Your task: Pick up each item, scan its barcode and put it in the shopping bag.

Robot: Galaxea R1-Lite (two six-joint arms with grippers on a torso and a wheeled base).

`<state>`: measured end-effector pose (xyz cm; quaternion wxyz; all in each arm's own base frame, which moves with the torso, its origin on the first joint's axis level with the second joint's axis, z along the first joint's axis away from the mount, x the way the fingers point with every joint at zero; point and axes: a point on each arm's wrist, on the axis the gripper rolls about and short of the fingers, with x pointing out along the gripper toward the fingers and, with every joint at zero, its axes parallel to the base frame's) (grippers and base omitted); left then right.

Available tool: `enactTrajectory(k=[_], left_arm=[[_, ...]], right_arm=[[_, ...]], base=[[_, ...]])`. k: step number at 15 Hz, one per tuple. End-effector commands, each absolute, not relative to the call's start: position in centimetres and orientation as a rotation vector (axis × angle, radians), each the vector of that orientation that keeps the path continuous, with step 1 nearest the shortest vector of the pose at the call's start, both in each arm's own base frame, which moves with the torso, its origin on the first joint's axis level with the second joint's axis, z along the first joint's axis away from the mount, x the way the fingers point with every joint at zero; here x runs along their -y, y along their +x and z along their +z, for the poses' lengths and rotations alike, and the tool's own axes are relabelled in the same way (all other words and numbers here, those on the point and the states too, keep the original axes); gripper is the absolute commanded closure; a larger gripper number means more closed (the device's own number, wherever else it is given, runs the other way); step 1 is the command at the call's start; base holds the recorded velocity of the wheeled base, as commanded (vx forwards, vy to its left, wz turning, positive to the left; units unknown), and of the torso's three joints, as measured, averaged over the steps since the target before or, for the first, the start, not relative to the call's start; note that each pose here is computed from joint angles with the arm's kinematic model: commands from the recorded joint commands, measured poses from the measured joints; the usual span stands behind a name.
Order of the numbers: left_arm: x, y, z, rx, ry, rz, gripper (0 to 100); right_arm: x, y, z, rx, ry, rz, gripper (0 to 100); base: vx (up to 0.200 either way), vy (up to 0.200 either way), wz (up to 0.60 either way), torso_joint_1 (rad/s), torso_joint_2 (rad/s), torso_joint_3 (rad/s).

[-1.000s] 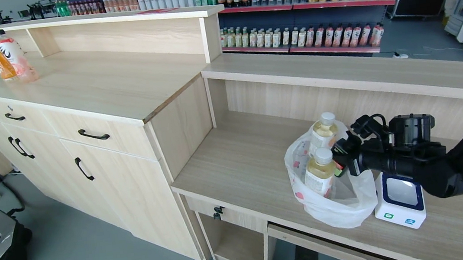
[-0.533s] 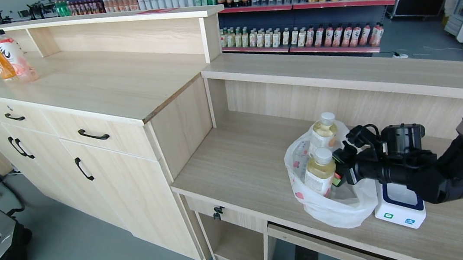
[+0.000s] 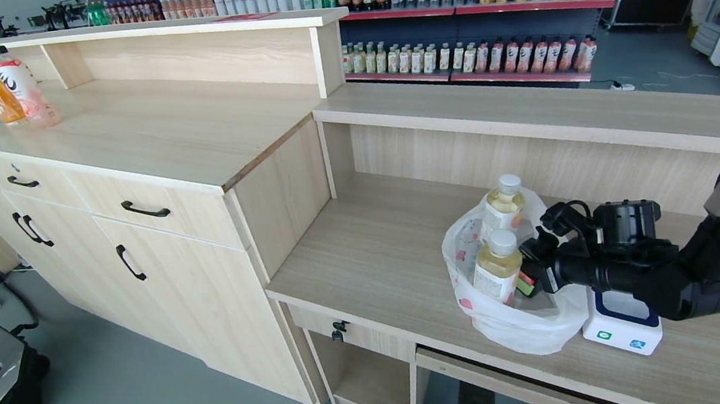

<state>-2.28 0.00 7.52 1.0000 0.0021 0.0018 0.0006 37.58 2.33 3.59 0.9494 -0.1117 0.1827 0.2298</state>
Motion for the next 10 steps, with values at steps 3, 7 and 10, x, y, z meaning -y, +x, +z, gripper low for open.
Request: enactTrajectory(k=[3,7,10], left_arm=[[0.0,-2.28,7.52,-0.003,0.003,0.002,0],[0.0,-2.28,7.52,-0.003,0.005,0.002,0],[0.0,-2.28,7.52,-0.003,0.005,0.002,0]], right_arm=[[-2.19,37.64,3.51,-0.374,-0.227,0.457,100],[-2.19,37.64,3.5,-0.376,-0.224,0.457,100],[-2.13,37.53,3.28,-0.384,-0.221,0.456,0]], base=[[0.0,0.0,0.0,0.0,0.0,0.0],[0.0,0.0,0.0,0.0,0.0,0.0],[0.0,0.0,0.0,0.0,0.0,0.0]])
